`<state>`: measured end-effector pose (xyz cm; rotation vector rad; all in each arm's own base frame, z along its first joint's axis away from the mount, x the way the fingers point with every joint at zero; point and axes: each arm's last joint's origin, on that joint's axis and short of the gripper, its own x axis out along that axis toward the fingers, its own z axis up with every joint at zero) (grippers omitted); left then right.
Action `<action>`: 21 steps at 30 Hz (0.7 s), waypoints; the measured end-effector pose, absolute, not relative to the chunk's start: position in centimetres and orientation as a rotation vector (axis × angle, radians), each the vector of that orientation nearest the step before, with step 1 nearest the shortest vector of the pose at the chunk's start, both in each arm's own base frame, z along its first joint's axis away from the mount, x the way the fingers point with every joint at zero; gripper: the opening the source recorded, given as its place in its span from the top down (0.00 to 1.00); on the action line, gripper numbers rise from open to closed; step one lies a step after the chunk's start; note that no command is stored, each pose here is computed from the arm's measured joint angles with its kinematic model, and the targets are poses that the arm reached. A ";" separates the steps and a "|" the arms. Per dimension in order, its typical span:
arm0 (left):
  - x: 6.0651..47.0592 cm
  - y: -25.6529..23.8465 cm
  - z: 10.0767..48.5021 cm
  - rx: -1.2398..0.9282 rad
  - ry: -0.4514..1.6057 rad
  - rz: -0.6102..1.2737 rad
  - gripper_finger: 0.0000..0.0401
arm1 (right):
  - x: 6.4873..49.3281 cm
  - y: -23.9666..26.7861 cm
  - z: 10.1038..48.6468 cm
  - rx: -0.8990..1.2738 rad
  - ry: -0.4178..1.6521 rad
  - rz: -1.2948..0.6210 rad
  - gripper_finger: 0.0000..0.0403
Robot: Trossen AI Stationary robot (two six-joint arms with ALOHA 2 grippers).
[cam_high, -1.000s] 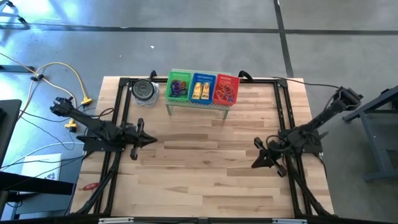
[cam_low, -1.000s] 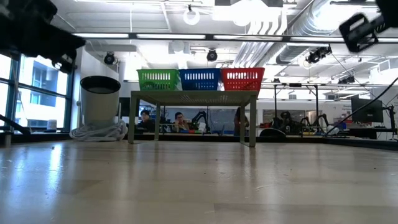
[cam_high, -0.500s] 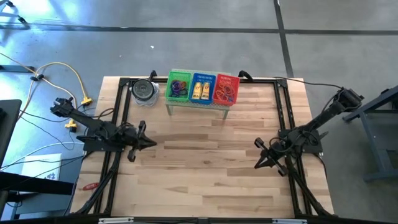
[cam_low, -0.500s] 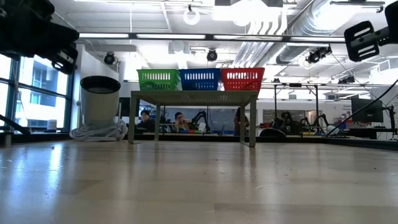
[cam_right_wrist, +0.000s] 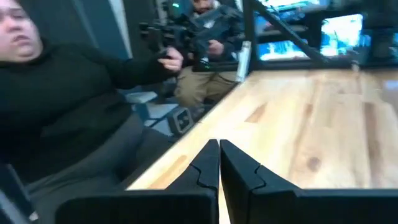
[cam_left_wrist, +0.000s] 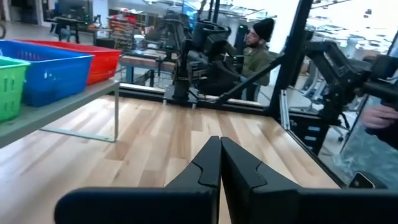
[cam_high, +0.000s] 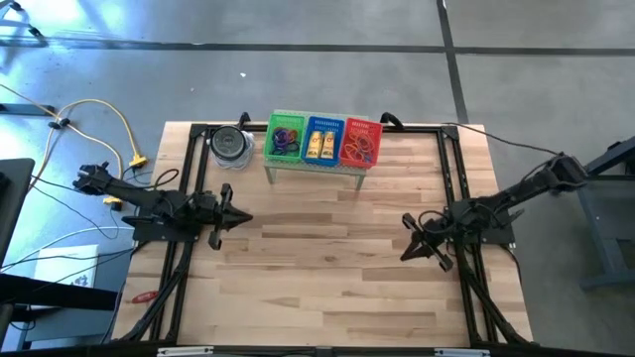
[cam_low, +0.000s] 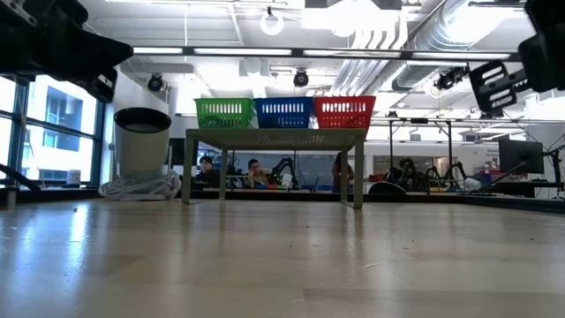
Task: Pick & Place Office Desk Supplies
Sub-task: Return to Home Position
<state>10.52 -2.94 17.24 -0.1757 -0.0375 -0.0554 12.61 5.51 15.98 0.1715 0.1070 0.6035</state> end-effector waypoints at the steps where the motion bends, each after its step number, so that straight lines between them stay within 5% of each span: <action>1: 10.6 -2.8 17.2 -0.183 -0.038 -0.052 1.00 | 12.5 5.2 15.9 0.179 0.119 0.597 1.00; 21: 11.0 -0.9 17.2 -0.158 -0.039 -0.005 1.00 | 9.4 2.4 17.0 0.066 -0.035 0.431 1.00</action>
